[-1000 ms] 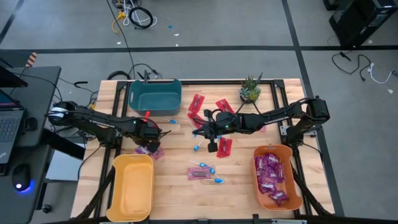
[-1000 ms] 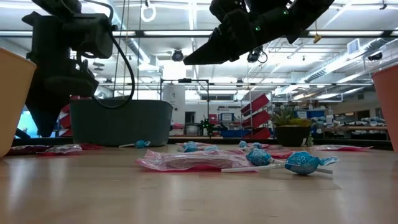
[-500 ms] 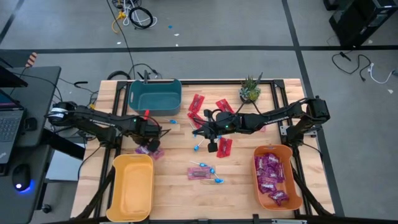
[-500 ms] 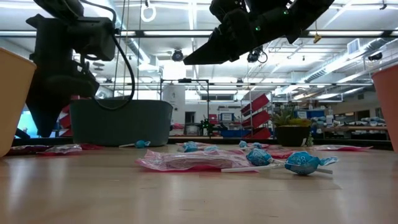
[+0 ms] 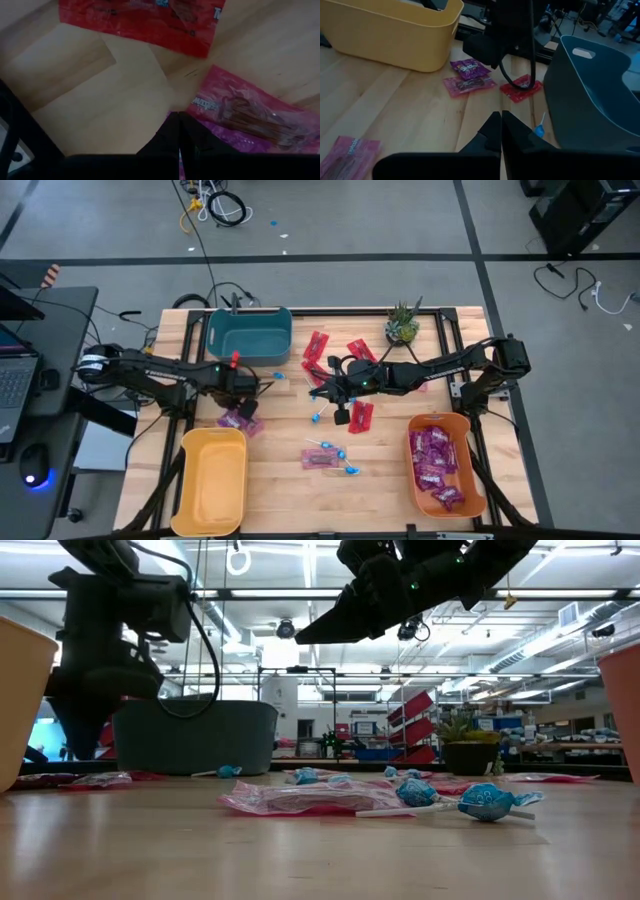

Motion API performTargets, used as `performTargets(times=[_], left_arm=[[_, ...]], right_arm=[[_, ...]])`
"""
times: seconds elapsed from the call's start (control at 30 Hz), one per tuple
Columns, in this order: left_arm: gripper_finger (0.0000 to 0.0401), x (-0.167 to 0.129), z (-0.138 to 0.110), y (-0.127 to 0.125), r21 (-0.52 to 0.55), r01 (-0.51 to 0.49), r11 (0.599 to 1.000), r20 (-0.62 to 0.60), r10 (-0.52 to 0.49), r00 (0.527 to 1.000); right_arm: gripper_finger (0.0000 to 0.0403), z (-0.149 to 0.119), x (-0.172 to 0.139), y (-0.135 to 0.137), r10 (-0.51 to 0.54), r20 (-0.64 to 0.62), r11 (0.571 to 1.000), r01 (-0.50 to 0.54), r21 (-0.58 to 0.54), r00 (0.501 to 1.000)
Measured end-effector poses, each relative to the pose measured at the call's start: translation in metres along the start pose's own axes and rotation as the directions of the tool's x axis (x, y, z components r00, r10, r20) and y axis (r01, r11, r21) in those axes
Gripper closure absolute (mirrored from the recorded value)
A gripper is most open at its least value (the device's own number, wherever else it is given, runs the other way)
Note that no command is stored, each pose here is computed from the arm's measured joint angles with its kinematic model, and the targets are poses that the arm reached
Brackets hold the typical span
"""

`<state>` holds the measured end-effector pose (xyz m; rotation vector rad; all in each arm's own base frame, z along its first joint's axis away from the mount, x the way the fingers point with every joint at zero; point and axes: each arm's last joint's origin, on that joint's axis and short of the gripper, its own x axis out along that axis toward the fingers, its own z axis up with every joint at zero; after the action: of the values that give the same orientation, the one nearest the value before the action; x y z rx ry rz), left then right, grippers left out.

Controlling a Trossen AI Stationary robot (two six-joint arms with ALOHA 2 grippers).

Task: Sort candy
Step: Put the purple candy into the orange bin

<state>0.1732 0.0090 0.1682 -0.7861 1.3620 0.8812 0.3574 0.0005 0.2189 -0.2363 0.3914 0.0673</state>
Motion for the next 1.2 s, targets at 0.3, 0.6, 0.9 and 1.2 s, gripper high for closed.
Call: performTargets(times=[0.3, 0.6, 0.9, 1.2], left_arm=[[0.0401, 0.000, 0.006, 0.004, -0.001, -0.011, 1.000, 0.014, 0.011, 1.000], [0.0401, 0.017, -0.001, 0.013, -0.016, -0.019, 1.000, -0.056, 0.018, 0.998], [0.0401, 0.017, -0.002, 0.012, -0.006, 0.016, 1.000, -0.098, -0.017, 0.995], [0.0401, 0.026, 0.001, 0.005, 0.024, 0.142, 0.990, -0.053, -0.141, 0.989]], right_arm=[[0.0403, 0.000, 0.000, 0.000, 0.000, 0.000, 1.000, 0.000, -0.007, 1.000], [0.0403, 0.000, 0.000, 0.000, 0.001, -0.001, 1.000, -0.001, -0.011, 1.000], [0.0403, 0.000, 0.000, 0.000, 0.000, 0.000, 1.000, 0.000, -0.014, 1.000], [0.0403, 0.000, 0.000, 0.000, 0.000, 0.000, 1.000, 0.000, -0.012, 1.000]])
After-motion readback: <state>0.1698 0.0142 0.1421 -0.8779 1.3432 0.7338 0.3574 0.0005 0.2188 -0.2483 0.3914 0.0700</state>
